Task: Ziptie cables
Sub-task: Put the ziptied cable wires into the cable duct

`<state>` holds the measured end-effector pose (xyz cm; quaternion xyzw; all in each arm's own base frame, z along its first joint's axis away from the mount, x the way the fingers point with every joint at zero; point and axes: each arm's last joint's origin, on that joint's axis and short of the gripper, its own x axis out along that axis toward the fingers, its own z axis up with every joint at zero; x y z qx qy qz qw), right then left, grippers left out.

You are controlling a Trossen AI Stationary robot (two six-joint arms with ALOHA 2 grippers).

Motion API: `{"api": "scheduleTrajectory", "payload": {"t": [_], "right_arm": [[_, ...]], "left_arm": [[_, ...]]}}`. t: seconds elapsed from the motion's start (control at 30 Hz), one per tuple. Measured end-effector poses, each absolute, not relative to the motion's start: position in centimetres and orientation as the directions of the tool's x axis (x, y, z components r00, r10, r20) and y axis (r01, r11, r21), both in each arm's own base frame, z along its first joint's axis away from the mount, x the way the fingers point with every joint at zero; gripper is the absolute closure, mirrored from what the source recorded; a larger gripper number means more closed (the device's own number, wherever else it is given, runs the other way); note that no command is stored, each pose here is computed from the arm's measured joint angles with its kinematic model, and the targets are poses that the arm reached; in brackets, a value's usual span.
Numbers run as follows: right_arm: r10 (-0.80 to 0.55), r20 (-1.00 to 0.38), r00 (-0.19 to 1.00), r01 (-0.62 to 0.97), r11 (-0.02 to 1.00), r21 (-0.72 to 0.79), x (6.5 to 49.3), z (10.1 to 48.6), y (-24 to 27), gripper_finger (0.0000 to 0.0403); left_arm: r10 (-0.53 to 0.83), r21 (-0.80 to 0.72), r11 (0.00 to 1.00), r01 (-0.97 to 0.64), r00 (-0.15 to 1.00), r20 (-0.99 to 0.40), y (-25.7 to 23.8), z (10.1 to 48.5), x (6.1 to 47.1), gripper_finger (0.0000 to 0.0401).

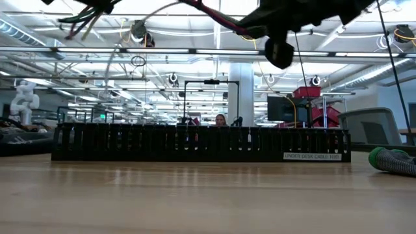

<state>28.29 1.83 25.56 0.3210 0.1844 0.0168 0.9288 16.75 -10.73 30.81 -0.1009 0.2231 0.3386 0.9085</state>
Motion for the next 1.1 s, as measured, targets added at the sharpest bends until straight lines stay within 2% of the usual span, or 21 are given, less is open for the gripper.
{"api": "scheduleTrajectory", "payload": {"t": [0.17, 0.6, 0.73, 1.0, 1.1], "right_arm": [[0.154, -0.323, 0.934, 0.062, 0.819, 0.570, 30.3, 26.4, 1.9, 0.0399], [0.306, -0.398, 0.865, -0.012, 0.805, 0.593, 33.3, 25.2, 3.1, 0.0399], [0.333, -0.398, 0.855, -0.029, 0.797, 0.603, 33.3, 25.2, 3.6, 0.0399], [0.357, -0.391, 0.848, -0.050, 0.789, 0.612, 33.2, 25.2, 4.5, 0.0399], [0.340, -0.386, 0.858, -0.043, 0.796, 0.604, 33.3, 25.3, 4.5, 0.0399]], "left_arm": [[0.602, -0.031, 0.723, -0.690, 0.651, -0.463, -10.4, 30.8, 16.4, 0.0386], [0.527, 0.012, 0.705, -0.709, 0.513, -0.678, -11.3, 29.5, 14.0, 0.0386], [0.459, 0.026, 0.704, -0.710, 0.427, -0.779, -12.4, 28.8, 13.4, 0.0386], [0.441, 0.009, 0.670, -0.742, 0.388, -0.809, -14.7, 27.4, 12.7, 0.0386], [0.496, 0.032, 0.645, -0.763, 0.387, -0.777, -14.7, 27.3, 12.4, 0.0386]]}}
